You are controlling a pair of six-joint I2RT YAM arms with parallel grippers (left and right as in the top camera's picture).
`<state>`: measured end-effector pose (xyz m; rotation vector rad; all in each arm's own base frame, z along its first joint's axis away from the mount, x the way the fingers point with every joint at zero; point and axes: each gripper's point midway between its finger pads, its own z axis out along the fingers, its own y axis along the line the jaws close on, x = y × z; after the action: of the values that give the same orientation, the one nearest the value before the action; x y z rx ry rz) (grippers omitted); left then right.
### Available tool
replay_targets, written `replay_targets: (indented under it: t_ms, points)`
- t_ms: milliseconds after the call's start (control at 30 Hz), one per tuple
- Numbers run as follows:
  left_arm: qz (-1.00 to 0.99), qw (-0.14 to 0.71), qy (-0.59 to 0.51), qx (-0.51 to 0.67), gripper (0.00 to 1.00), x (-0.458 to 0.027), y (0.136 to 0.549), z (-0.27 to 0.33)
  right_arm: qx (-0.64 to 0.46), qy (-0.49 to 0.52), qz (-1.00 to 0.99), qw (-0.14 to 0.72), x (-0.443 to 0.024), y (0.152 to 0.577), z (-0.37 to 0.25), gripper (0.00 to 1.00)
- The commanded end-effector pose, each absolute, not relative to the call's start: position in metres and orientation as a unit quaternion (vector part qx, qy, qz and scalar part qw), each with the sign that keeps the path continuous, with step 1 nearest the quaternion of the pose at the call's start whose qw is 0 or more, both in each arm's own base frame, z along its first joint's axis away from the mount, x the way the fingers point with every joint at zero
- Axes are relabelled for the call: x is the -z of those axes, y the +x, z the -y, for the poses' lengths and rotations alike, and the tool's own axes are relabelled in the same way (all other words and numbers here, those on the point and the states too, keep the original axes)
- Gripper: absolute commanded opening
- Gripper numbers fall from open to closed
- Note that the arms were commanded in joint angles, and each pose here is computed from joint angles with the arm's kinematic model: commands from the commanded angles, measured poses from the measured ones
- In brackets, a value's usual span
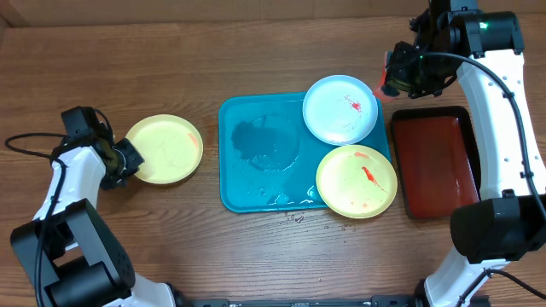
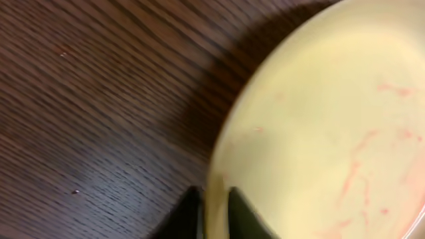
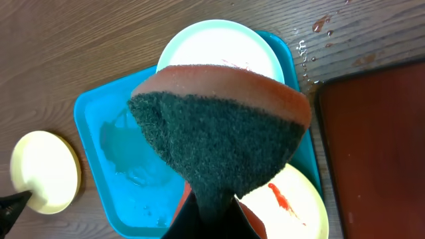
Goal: Clean dirty plates on tray and stack at the side
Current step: 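Move the yellow plate with the left gripper to the table's left side, then release the plate and grip the white plate rim with the left gripper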
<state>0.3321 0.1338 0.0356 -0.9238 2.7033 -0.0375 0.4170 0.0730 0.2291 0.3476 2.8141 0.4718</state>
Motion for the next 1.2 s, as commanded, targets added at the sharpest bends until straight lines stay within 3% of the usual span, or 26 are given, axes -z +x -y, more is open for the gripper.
replay_targets:
  t_ms: [0,100,333,500,700,833,967,1033,1167]
  points:
    - [-0.947,0.141,-0.288,0.013,0.42,-0.039,0.333,-0.119,-0.163,0.115,-0.969,0.144,-0.235,0.419,-0.073,0.04]
    - [-0.952,0.137,-0.272,0.015,0.53,-0.039,0.334,-0.109,-0.163,0.115,-0.969,0.144,-0.235,0.419,-0.073,0.04]
    - [-0.963,0.167,-0.203,0.059,0.56,-0.094,0.378,-0.062,-0.163,0.115,-0.969,0.146,-0.235,0.42,-0.073,0.04]
    - [-0.961,0.225,-0.127,0.098,0.63,-0.15,0.424,0.038,-0.163,0.115,-0.969,0.148,-0.236,0.421,-0.073,0.04]
    - [-0.966,0.219,-0.068,0.119,0.76,-0.157,0.458,0.144,-0.163,0.115,-0.969,0.147,-0.235,0.42,-0.073,0.04]
    - [-0.967,0.196,-0.061,0.153,0.74,-0.138,0.474,0.205,-0.162,0.115,-0.969,0.145,-0.235,0.419,-0.072,0.04]
    - [-0.969,0.157,-0.068,0.176,0.63,-0.104,0.472,0.243,-0.162,0.116,-0.97,0.141,-0.234,0.418,-0.072,0.04]
    - [-0.972,0.133,-0.07,0.179,0.49,-0.089,0.464,0.253,-0.159,0.116,-0.97,0.141,-0.234,0.418,-0.072,0.04]
    - [-0.975,0.112,-0.057,0.185,0.48,-0.073,0.454,0.273,-0.158,0.117,-0.97,0.141,-0.234,0.418,-0.071,0.04]
